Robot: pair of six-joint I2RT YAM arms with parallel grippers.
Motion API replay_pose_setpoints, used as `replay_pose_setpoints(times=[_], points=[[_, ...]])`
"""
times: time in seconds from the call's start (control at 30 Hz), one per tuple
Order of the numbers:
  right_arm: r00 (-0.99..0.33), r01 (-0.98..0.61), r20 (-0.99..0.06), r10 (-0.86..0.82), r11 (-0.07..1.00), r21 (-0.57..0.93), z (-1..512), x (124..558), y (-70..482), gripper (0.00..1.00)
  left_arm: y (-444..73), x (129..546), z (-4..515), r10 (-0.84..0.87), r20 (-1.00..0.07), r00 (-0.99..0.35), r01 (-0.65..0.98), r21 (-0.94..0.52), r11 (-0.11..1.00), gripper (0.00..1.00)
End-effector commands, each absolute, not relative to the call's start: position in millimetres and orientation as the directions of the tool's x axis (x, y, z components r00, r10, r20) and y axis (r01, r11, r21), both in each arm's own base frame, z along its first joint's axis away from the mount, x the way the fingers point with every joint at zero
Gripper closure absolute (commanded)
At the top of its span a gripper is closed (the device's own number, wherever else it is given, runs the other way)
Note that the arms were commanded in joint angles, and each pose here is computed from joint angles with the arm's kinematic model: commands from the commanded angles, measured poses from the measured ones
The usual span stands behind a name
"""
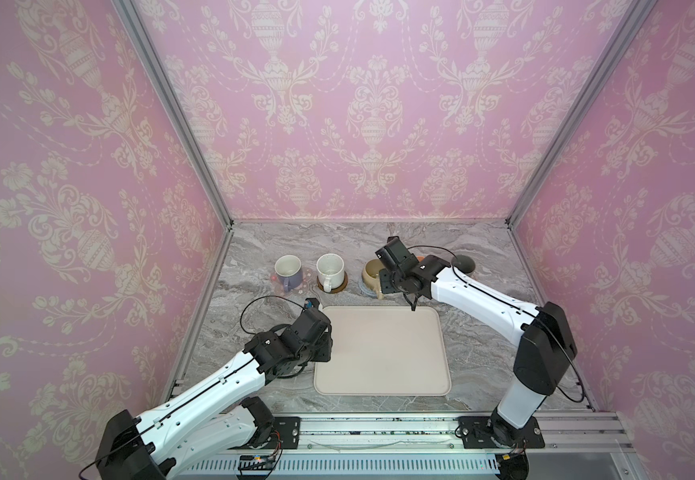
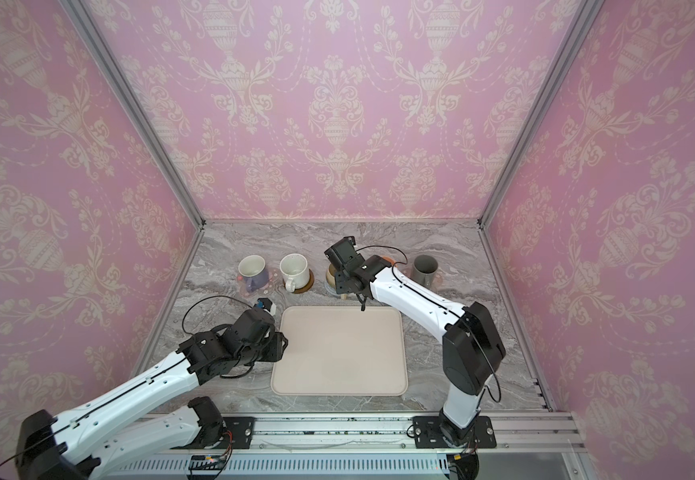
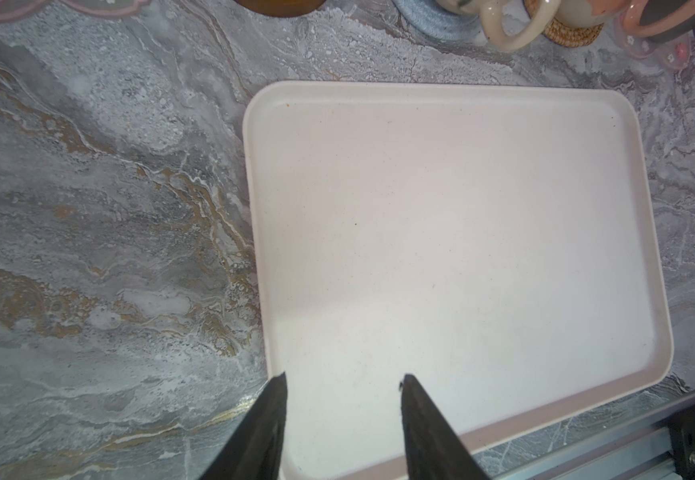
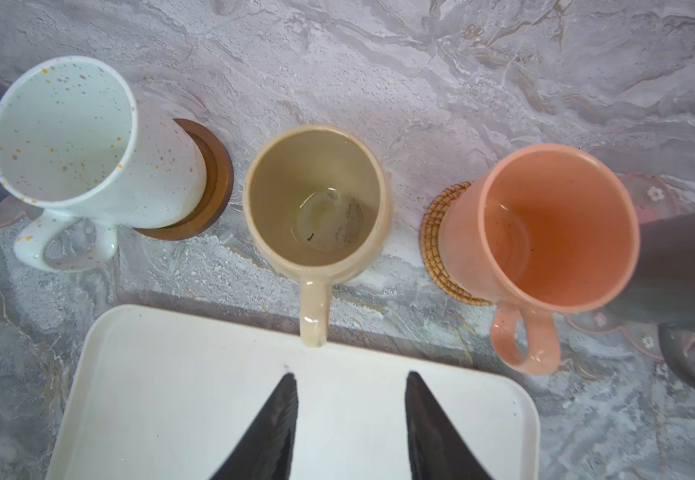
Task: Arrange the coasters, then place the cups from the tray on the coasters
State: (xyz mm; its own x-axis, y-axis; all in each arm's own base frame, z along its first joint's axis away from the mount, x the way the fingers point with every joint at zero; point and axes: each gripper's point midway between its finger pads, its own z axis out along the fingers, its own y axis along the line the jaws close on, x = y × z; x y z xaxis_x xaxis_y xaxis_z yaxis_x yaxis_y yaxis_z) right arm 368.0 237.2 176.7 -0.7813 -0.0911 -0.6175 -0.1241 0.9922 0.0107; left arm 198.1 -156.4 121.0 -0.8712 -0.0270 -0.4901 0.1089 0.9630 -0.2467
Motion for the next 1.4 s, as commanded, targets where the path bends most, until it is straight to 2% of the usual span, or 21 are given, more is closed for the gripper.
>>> replay_pose_setpoints(times=[0.0, 0.33, 0.53, 0.63, 0.77, 0.93, 0.97, 1.1, 1.17, 1.37], points=[[-0.748, -0.111, -0.654, -0.109, 0.993, -0.038, 189, 357, 211, 0.52, -145, 209, 134, 0.027, -0.528, -0.849, 0.127, -0.154, 0.980, 0.52], [-0.695, 0.030, -0.719, -0.021, 0.998, -0.059, 203, 317, 109, 0.41, -129, 239, 149, 0.024, -0.565, -0.825, 0.101, -0.104, 0.989, 0.50], [-0.634, 0.096, -0.774, -0.010, 0.991, -0.092, 211, 305, 51, 0.30, -99, 256, 158, 0.005, -0.600, -0.800, 0.029, -0.030, 0.999, 0.49], [-0.612, 0.149, -0.789, 0.055, 0.988, -0.046, 207, 305, 25, 0.28, -81, 263, 162, -0.012, -0.619, -0.786, -0.012, -0.005, 1.000, 0.49], [-0.612, 0.174, -0.780, 0.133, 0.984, 0.031, 193, 307, 9, 0.27, -64, 269, 170, -0.019, -0.666, -0.746, -0.038, 0.015, 0.999, 0.48], [-0.632, 0.114, -0.763, 0.136, 0.990, 0.081, 173, 320, 11, 0.27, -38, 277, 174, -0.030, -0.724, -0.689, -0.107, 0.061, 0.992, 0.45], [-0.630, 0.102, -0.766, 0.130, 0.991, 0.084, 171, 324, 11, 0.27, -31, 279, 175, -0.033, -0.734, -0.678, -0.129, 0.074, 0.989, 0.43], [-0.580, 0.057, -0.804, 0.130, 0.991, 0.119, 165, 340, 13, 0.24, -1, 283, 175, -0.056, -0.754, -0.654, -0.247, 0.143, 0.958, 0.22], [-0.542, 0.050, -0.827, 0.145, 0.989, 0.141, 165, 347, 11, 0.21, 15, 284, 175, -0.088, -0.764, -0.639, -0.321, 0.161, 0.933, 0.01], [-0.470, 0.057, -0.867, 0.165, 0.986, 0.156, 157, 360, 2, 0.10, 46, 284, 167, -0.150, -0.806, -0.573, -0.465, 0.169, 0.869, 0.01]])
